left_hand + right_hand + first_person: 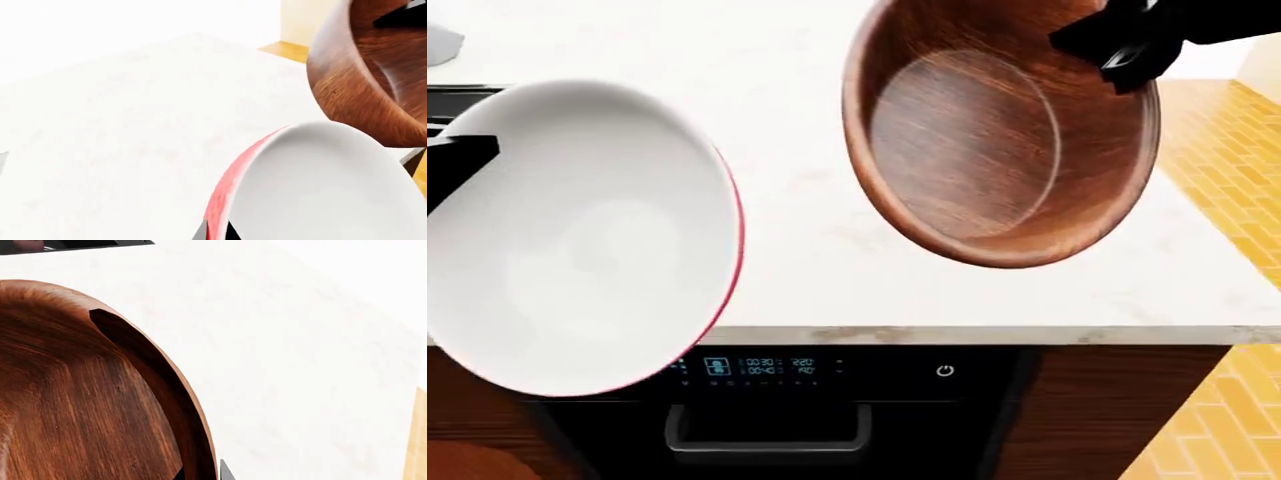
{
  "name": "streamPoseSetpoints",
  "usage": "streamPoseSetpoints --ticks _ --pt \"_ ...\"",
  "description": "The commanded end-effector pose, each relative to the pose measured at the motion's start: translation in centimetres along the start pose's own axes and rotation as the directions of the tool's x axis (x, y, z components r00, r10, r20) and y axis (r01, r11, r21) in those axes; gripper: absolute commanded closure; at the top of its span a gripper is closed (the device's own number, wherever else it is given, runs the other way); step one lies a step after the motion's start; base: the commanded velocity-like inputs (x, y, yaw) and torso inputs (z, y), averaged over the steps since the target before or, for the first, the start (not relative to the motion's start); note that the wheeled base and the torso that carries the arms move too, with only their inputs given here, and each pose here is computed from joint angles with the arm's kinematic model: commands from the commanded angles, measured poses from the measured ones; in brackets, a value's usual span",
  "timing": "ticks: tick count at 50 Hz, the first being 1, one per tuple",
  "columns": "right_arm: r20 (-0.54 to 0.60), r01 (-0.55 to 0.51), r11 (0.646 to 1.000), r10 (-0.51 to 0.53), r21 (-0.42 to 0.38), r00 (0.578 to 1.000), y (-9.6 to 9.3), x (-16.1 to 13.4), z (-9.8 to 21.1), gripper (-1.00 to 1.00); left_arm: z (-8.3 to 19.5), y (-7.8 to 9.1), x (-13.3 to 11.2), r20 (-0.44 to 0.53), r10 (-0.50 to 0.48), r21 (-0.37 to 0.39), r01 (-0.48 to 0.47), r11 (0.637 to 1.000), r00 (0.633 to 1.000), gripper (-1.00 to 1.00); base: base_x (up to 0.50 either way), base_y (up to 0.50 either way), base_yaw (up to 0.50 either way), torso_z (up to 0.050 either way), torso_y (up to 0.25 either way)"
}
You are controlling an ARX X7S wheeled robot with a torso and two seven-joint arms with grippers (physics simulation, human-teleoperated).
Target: Pick the bowl and bowl and place them in the sink. Then turn on the water.
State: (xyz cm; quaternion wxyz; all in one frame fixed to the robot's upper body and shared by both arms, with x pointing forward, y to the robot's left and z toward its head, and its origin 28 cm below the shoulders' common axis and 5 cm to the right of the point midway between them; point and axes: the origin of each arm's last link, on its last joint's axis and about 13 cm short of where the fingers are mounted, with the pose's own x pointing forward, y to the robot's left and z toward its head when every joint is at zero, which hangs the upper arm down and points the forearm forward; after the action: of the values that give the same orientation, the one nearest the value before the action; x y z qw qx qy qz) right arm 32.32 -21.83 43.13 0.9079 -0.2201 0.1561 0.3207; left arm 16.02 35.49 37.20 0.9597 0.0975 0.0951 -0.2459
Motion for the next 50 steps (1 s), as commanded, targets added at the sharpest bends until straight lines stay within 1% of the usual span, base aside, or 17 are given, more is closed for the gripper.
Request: streamPoseSetpoints --ticks 1,4,10,22,27,50 --pt "0.014 -0.003 0.999 0.004 -0.046 1.0 0.03 0.22 0.09 1.0 0.05 0.52 -0.71 0.055 0.056 -0.002 -0.056 0.998 0.997 1.0 -0.37 0.48 0.0 0.0 0.0" --pt "0.019 0.001 0.999 0.0 -0.041 1.0 -0.05 0.25 0.14 1.0 -0.07 0.59 -0.7 0.054 0.058 -0.004 -0.058 0.998 0.997 1.0 -0.31 0.5 0.0 0.0 0.0" --pt "0.021 0.001 0.998 0.001 -0.061 1.0 -0.01 0.39 0.1 1.0 -0.15 0.66 -0.86 0.058 0.067 -0.008 -0.067 0.998 0.996 1.0 -0.29 0.5 0.0 0.003 0.0" --pt "0.031 0.011 0.998 -0.009 -0.069 0.999 -0.07 0.58 0.06 1.0 -0.28 0.58 -0.95 0.061 0.071 -0.01 -0.07 0.997 0.996 1.0 -0.23 0.5 0.0 0.0 0.0" --pt "0.051 0.028 0.997 -0.024 -0.074 0.998 -0.19 0.59 0.15 1.0 -0.31 0.57 -0.93 0.064 0.073 -0.012 -0.072 0.997 0.995 1.0 -0.2 0.5 0.0 0.0 0.0" --pt "0.09 0.041 0.995 -0.032 -0.095 0.995 -0.4 1.1 0.44 1.0 -0.29 0.64 -0.86 0.08 0.076 -0.022 -0.075 0.997 0.994 1.0 -0.07 0.5 0.0 0.0 0.0"
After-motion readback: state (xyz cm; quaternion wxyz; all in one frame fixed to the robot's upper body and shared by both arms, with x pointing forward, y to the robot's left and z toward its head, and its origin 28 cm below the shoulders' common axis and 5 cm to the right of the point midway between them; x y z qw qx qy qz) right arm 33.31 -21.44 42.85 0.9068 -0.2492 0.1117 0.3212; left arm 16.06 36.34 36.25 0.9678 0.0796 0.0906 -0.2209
